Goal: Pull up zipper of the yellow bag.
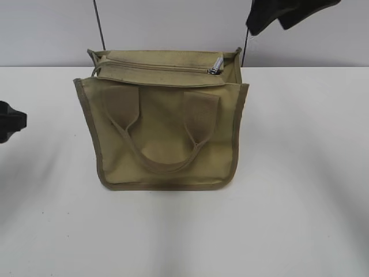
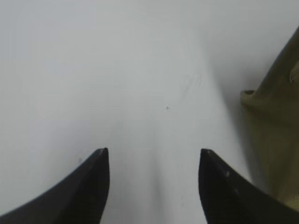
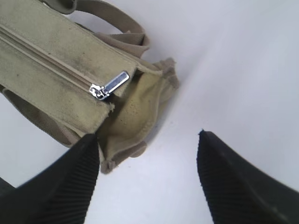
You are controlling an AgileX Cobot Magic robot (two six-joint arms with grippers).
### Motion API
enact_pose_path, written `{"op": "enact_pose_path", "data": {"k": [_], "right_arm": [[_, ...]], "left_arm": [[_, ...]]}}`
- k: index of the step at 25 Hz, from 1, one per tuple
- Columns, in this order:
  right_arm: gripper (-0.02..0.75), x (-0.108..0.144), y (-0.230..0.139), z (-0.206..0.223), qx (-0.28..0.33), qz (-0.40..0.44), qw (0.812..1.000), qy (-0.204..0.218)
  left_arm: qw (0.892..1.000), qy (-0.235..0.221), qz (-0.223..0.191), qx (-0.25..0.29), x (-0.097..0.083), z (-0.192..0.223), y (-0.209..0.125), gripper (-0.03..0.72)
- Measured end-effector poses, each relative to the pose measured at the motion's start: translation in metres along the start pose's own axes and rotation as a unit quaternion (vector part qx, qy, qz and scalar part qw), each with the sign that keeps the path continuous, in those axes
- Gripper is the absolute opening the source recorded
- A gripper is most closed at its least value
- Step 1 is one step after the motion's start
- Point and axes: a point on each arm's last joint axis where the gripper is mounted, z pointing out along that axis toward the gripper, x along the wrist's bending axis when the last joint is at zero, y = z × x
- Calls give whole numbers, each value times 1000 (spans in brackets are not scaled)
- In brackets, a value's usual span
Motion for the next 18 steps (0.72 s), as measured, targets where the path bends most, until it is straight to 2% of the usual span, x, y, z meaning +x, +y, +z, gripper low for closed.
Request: {"op": "enact_pose_path", "data": {"k": [4,8,12,15,18], "right_arm": [[503,7,-24,-33,-33,-12,999,-30],[503,15,-64,-51,-59,-14,997,-46],[503,26,-111,-69,-82,-16,995,-55],[505,33,-149,-77,-84,-17,995,-56],[529,40,-188,-85,-87,-19,994,-55]], "left_arm": [[999,16,-3,50,-17,-1,-11,449],[993,24,2,114,-35,-7,-26,400],[976,14,42,213,-49,-17,-33,368],[958,-16,45,283,-56,-38,-22,381],[954,-47,48,291,-58,-71,-4,444]]}}
